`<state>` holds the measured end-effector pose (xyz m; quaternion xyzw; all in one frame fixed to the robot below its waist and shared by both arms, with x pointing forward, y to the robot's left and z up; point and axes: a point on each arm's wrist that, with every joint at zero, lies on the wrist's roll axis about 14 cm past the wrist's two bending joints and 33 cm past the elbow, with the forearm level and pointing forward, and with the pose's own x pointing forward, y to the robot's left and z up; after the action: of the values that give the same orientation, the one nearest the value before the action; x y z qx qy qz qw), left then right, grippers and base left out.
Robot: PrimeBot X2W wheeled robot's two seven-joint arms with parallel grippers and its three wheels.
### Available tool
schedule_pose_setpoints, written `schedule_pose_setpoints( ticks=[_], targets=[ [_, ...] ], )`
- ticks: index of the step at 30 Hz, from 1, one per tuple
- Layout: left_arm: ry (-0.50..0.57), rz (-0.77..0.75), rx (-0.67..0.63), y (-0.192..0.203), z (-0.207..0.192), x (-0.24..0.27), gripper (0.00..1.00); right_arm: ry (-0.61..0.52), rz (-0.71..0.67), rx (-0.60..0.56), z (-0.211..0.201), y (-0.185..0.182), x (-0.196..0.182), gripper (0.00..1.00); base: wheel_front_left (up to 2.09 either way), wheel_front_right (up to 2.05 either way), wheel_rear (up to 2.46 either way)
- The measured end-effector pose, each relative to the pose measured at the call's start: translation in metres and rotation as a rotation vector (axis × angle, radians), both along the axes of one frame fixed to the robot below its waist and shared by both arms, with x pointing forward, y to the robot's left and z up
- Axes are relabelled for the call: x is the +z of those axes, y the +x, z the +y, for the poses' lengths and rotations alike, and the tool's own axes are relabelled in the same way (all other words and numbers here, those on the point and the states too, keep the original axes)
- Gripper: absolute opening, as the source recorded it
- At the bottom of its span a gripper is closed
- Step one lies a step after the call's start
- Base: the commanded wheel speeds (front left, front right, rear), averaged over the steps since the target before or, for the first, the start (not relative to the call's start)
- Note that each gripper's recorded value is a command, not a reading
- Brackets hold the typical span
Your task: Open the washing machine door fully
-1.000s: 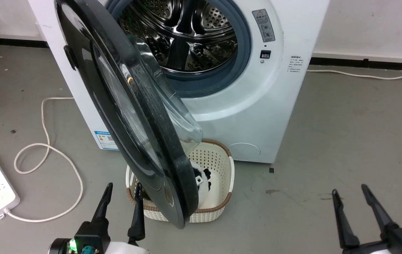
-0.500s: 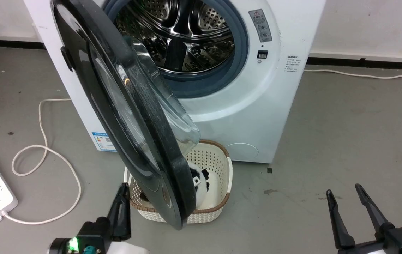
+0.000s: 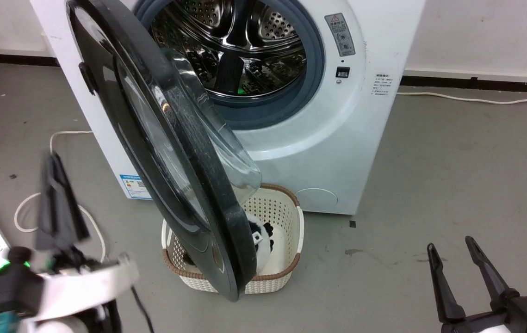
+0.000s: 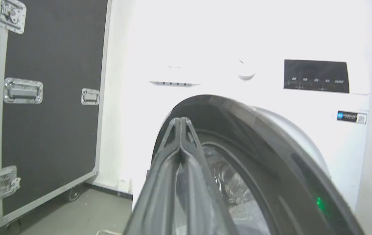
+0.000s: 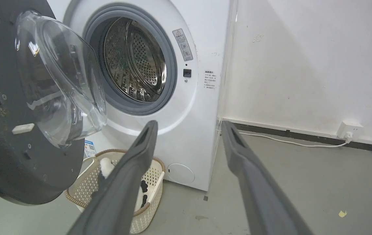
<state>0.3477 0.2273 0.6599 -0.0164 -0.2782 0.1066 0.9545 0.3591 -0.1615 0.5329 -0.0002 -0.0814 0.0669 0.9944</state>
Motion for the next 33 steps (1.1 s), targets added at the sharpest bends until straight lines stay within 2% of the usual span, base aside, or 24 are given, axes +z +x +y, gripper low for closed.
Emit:
schedule_pose_setpoints(
  ticks=[6, 9, 11, 14, 16, 17, 18, 19, 20, 24, 28, 33],
  targets=[
    [0.035, -0.284, -0.041, -0.022, -0.017, 0.083, 0.00, 0.010, 0.002, -0.002, -0.001, 0.000, -0.001, 1.00, 0.00, 0.00, 0.00],
    [0.066, -0.311, -0.066, -0.024, -0.028, 0.091, 0.00, 0.012, 0.004, -0.003, -0.001, 0.000, -0.001, 1.00, 0.00, 0.00, 0.00],
    [0.127, -0.336, -0.121, -0.026, -0.051, 0.099, 0.00, 0.019, 0.006, -0.007, -0.002, 0.000, -0.002, 1.00, 0.00, 0.00, 0.00],
    [0.148, -0.337, -0.183, -0.026, -0.071, 0.098, 0.00, 0.040, 0.008, -0.015, -0.005, 0.000, -0.002, 1.00, 0.00, 0.00, 0.00],
    [0.161, -0.283, -0.313, -0.022, -0.107, 0.086, 0.00, 0.044, 0.018, -0.021, -0.007, 0.000, -0.005, 1.00, 0.00, 0.00, 0.00],
    [0.161, -0.283, -0.313, -0.022, -0.107, 0.086, 0.00, 0.044, 0.018, -0.021, -0.007, 0.000, -0.005, 1.00, 0.00, 0.00, 0.00],
    [0.156, -0.208, -0.397, -0.016, -0.129, 0.067, 0.00, 0.044, 0.022, -0.021, -0.007, 0.001, -0.006, 1.00, 0.00, 0.00, 0.00],
    [0.156, -0.208, -0.397, -0.016, -0.129, 0.067, 0.00, 0.044, 0.022, -0.021, -0.007, 0.001, -0.006, 1.00, 0.00, 0.00, 0.00],
    [0.144, -0.104, -0.469, -0.010, -0.149, 0.040, 0.00, 0.044, 0.024, -0.020, -0.007, 0.001, -0.007, 1.00, 0.00, 0.00, 0.00],
    [0.117, 0.141, -0.570, -0.001, -0.178, -0.023, 0.00, 0.051, 0.028, -0.021, -0.007, 0.002, -0.008, 1.00, 0.00, 0.00, 0.00],
    [0.080, 0.323, -0.611, 0.004, -0.189, -0.075, 0.00, 0.053, 0.025, -0.022, -0.007, 0.004, -0.007, 1.00, 0.00, 0.00, 0.00],
    [0.026, 0.480, -0.583, 0.012, -0.182, -0.124, 0.00, 0.053, 0.035, -0.018, -0.006, 0.007, -0.011, 1.00, 0.00, 0.00, 0.00]
  ],
)
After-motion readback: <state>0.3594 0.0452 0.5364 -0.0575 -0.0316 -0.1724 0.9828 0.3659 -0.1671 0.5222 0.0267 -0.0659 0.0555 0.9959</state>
